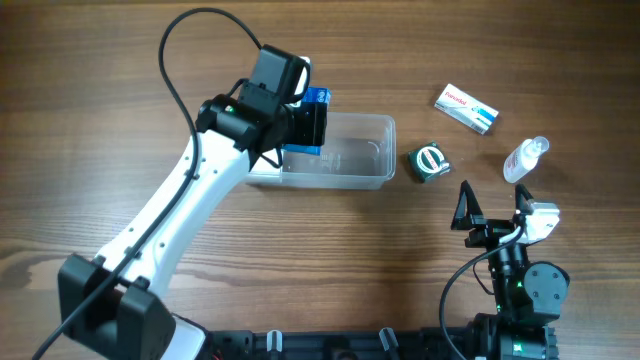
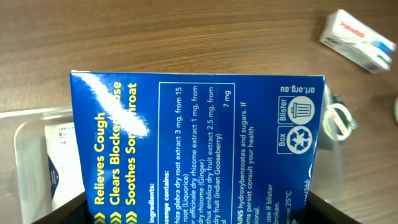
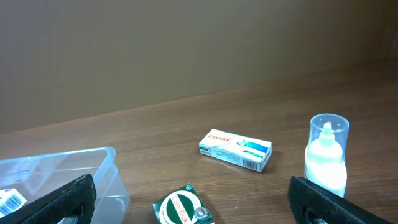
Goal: Pack container
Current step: 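Carry the blue box into the container beside the Hansaplast box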
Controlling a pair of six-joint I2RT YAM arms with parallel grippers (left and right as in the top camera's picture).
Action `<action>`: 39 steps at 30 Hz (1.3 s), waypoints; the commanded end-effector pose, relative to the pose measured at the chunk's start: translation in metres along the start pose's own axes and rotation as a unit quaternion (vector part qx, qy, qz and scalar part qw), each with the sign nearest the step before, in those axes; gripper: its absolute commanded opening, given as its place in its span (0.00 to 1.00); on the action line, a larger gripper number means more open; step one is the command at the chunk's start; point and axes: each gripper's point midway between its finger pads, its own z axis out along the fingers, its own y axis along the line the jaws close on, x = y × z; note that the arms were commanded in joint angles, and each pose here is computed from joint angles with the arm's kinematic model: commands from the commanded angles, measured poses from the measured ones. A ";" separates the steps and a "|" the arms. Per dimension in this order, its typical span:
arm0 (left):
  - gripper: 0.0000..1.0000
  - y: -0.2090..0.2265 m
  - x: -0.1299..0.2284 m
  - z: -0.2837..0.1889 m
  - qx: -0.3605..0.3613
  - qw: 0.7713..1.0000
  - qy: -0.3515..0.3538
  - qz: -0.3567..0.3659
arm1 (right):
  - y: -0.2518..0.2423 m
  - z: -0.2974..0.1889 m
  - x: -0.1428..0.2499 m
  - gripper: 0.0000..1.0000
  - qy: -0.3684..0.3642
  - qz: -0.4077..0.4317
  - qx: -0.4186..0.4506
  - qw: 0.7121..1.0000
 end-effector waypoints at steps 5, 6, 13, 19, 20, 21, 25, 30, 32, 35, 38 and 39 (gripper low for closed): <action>0.69 0.012 0.012 0.034 -0.036 0.997 0.033 -0.053 | -0.001 0.000 0.002 1.00 0.002 -0.005 0.002 1.000; 0.69 0.012 0.014 0.037 -0.037 0.997 0.037 -0.052 | -0.001 0.000 0.002 1.00 0.001 -0.005 0.002 1.000; 0.70 0.012 0.032 0.064 -0.048 0.995 0.074 -0.045 | -0.001 0.000 0.002 1.00 0.001 -0.005 0.002 1.000; 0.71 0.017 0.042 0.081 -0.058 0.993 0.096 -0.046 | -0.001 0.000 0.002 1.00 0.001 -0.005 0.002 1.000; 0.71 0.017 0.043 0.084 -0.058 0.993 0.096 -0.046 | -0.001 0.000 0.002 1.00 0.001 -0.005 0.002 1.000; 0.70 0.017 0.043 0.086 -0.058 0.993 0.096 -0.045 | -0.001 0.000 0.002 1.00 0.001 -0.005 0.002 1.000; 0.70 0.018 0.045 0.098 -0.060 0.992 0.101 -0.045 | -0.001 0.000 0.002 1.00 0.001 -0.005 0.002 1.000; 0.70 0.025 0.046 0.104 -0.078 0.991 0.099 -0.043 | -0.001 0.000 0.002 1.00 0.001 -0.005 0.002 1.000; 0.70 0.026 0.047 0.105 -0.079 0.991 0.101 -0.043 | -0.001 0.000 0.002 1.00 0.001 -0.005 0.002 1.000; 0.70 0.027 0.051 0.110 -0.081 0.990 0.108 -0.043 | -0.001 0.000 0.002 1.00 0.001 -0.005 0.002 1.000; 0.70 0.030 0.058 0.115 -0.086 0.988 0.120 -0.043 | -0.001 0.000 0.002 1.00 0.001 -0.005 0.002 1.000; 0.70 0.030 0.059 0.116 -0.087 0.988 0.123 -0.043 | -0.001 0.000 0.002 1.00 0.001 -0.005 0.002 1.000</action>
